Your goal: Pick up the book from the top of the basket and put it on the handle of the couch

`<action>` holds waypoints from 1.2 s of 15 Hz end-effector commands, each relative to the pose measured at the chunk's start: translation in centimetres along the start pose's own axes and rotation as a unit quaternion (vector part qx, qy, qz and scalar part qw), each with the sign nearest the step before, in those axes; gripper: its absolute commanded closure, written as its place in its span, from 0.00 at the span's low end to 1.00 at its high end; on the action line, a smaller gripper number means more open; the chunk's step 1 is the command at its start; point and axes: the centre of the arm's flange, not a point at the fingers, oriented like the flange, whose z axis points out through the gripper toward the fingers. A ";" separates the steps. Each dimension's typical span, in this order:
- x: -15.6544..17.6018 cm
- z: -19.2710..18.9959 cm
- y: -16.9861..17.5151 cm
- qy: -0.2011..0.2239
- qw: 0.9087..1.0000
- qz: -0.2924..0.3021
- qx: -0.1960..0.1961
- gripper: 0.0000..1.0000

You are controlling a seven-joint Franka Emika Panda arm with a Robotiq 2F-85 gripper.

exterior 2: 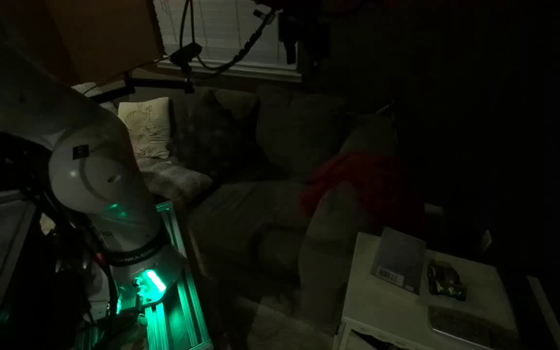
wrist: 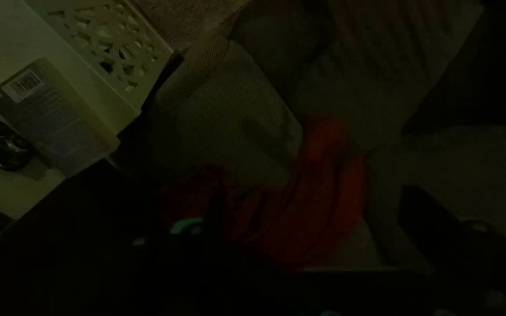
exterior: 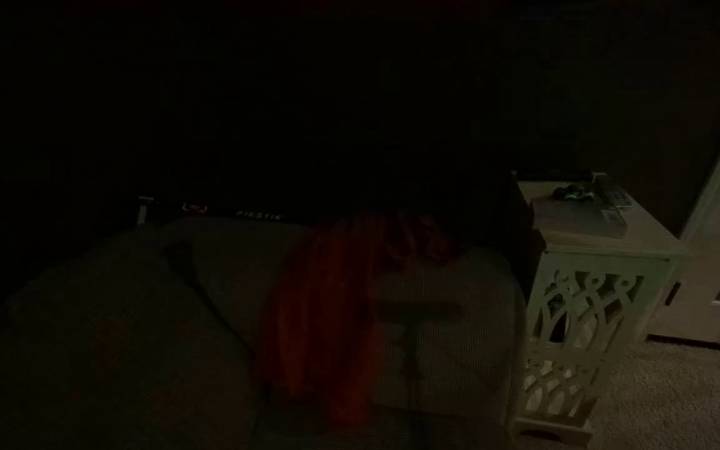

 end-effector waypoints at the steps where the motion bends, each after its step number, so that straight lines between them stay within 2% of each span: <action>1: 0.0 0.0 0.0 0.000 1.000 0.000 0.000 0.00; 7: 0.0 0.0 0.0 0.000 1.000 0.000 0.000 0.00; 8: 0.1 -0.2 -0.4 0.014 1.000 0.017 -0.003 0.00; 9: 0.8 0.5 -0.5 0.032 0.997 0.051 -0.050 0.00; 13: 3.2 5.0 0.8 0.067 0.985 0.109 -0.117 0.00; 16: 4.0 10.2 0.9 0.062 0.971 0.145 -0.180 0.00; 18: 4.3 13.6 0.8 0.040 0.960 0.163 -0.225 0.00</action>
